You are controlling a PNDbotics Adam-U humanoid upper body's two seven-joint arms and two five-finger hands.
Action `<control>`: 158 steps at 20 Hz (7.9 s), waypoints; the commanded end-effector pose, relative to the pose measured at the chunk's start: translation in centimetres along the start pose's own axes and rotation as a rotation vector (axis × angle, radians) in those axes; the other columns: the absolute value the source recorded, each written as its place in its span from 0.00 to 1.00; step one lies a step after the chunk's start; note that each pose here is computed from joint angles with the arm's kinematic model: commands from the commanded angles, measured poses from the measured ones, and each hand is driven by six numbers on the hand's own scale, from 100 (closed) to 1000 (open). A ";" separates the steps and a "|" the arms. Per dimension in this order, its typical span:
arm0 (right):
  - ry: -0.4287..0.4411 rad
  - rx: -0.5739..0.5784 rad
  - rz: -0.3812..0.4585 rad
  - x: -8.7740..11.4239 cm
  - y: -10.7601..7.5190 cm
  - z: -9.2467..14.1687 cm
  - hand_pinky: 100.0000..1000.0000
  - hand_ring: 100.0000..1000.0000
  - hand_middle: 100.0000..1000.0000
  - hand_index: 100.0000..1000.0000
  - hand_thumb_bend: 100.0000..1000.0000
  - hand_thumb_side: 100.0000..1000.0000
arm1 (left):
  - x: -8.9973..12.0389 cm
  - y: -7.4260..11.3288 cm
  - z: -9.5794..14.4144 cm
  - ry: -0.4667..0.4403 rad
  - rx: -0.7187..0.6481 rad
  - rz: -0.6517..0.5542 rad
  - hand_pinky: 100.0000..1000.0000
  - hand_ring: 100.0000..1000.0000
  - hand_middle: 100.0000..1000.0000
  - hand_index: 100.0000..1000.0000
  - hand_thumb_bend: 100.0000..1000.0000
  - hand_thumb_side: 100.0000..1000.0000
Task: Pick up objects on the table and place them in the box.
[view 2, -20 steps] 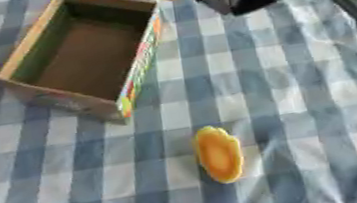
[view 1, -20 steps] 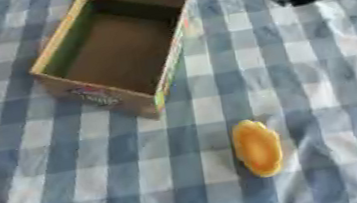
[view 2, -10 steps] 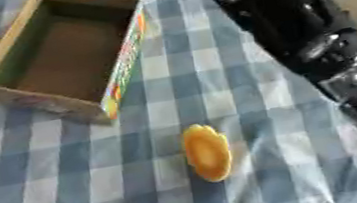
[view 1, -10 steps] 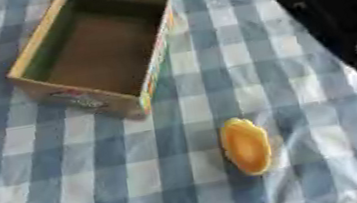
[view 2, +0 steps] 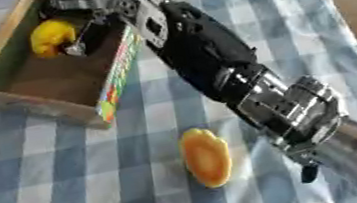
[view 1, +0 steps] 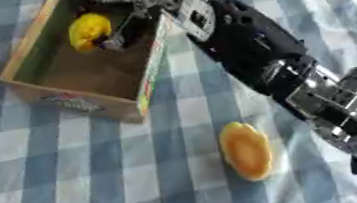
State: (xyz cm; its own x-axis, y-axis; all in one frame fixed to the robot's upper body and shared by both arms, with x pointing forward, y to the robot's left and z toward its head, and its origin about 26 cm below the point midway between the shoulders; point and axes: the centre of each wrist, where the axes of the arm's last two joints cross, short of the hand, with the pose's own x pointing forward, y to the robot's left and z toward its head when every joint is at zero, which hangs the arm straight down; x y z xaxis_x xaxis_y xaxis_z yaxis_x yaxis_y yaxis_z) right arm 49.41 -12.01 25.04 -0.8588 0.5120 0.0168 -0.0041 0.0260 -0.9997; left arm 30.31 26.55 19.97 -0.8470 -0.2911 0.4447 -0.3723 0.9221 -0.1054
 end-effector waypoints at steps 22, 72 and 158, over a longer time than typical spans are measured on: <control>-0.040 -0.307 0.163 3.3 -10.0 5.7 0.85 0.95 0.78 0.90 0.19 0.18 | 0.3 0.5 0.2 0.006 -0.005 -0.010 0.75 0.71 0.63 0.79 0.17 0.41; -0.067 0.186 -0.094 9.8 4.2 24.1 0.87 1.00 0.80 0.91 0.05 0.32 | -0.1 1.4 1.4 0.053 -0.014 -0.055 0.75 0.72 0.63 0.79 0.16 0.43; -0.056 0.020 -0.067 8.1 5.9 21.1 0.73 0.75 0.47 0.46 0.00 0.00 | 0.0 0.8 1.5 0.076 0.017 -0.008 0.75 0.72 0.63 0.79 0.14 0.46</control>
State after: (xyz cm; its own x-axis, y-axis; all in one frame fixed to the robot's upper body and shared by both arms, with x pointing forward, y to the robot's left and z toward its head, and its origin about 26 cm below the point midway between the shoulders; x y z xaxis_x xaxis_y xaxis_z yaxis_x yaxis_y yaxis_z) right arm 31.82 -25.48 17.15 -0.8788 0.4622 0.1190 -0.1124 0.0418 -0.9928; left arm 29.71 26.65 17.87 -0.8024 -0.2700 0.5323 -0.3844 0.9160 -0.1148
